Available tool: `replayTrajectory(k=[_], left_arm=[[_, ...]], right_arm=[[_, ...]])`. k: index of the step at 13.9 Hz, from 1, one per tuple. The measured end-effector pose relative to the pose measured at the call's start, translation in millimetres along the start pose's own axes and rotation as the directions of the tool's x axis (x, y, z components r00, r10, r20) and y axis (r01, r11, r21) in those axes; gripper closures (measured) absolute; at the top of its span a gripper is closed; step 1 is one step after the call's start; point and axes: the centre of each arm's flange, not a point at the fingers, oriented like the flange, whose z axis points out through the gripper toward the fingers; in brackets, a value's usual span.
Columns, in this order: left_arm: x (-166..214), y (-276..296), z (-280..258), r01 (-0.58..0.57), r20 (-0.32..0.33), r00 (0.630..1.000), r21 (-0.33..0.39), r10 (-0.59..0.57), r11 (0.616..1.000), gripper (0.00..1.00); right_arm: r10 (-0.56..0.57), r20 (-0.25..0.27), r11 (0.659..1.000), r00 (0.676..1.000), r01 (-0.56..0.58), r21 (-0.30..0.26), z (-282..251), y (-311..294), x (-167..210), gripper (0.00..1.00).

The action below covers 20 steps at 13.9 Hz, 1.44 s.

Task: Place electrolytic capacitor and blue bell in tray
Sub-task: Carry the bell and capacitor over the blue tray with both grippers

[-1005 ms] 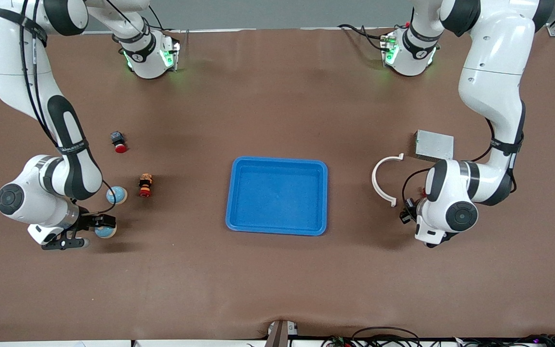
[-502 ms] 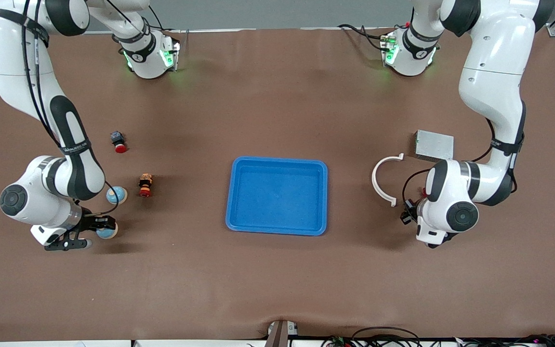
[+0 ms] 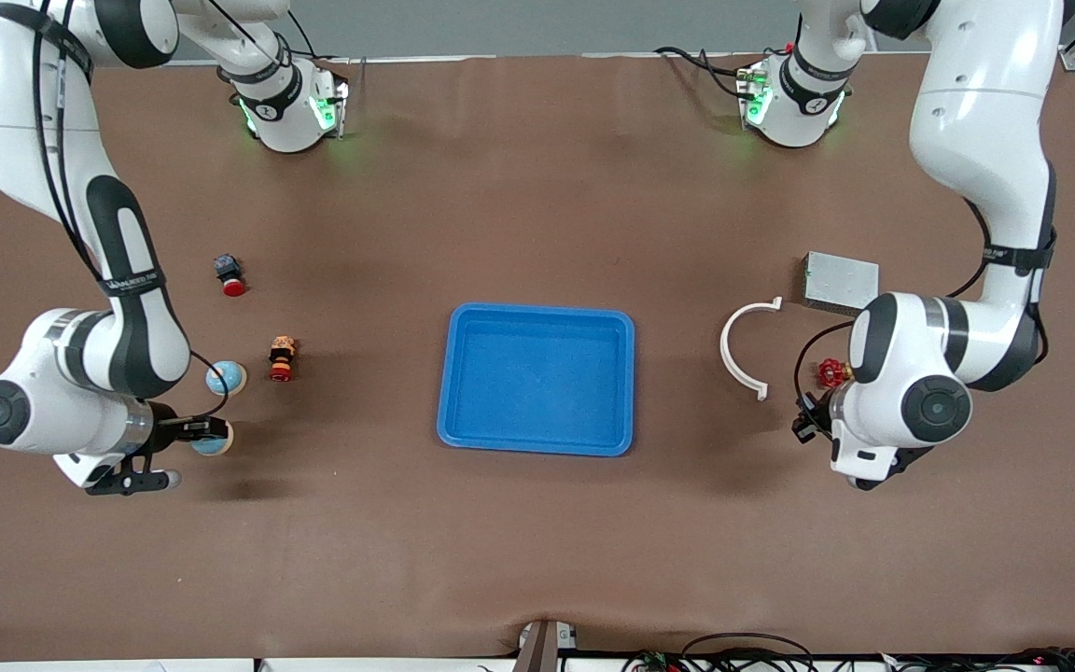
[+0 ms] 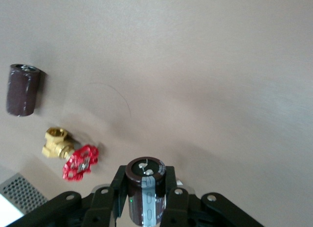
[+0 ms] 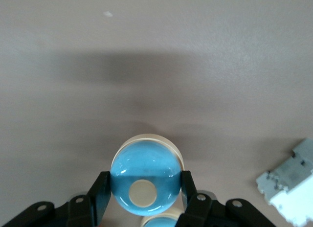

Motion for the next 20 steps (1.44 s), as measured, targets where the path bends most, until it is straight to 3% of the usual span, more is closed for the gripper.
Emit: replayTrajectory(k=[3, 9, 15, 20], left_arm=[[-25.2, 14.4, -34.7, 0.035, 0.019, 0.999, -0.041, -0.035, 0.999, 0.66], [-114.4, 86.0, -62.0, 0.149, 0.065, 0.987, -0.038, -0.147, 0.988, 0.66], [-191.7, 145.5, -43.8, 0.215, 0.062, 0.975, -0.018, -0.213, 0.976, 0.66], [-222.2, 181.5, -6.7, 0.272, 0.058, 0.961, -0.053, -0.269, 0.961, 0.66]], right_arm=[[0.063, -0.002, 0.998, 0.998, -0.063, 0.002, -54.7, -55.3, -1.5, 0.37], [0.209, -0.018, 0.978, 0.978, -0.209, 0.004, -126.4, -185.1, -38.8, 0.37], [0.371, -0.045, 0.929, 0.928, -0.371, 0.006, -99.5, -329.9, -88.9, 0.37], [0.454, -0.105, 0.891, 0.885, -0.450, 0.062, -44.1, -378.0, -114.0, 0.37]])
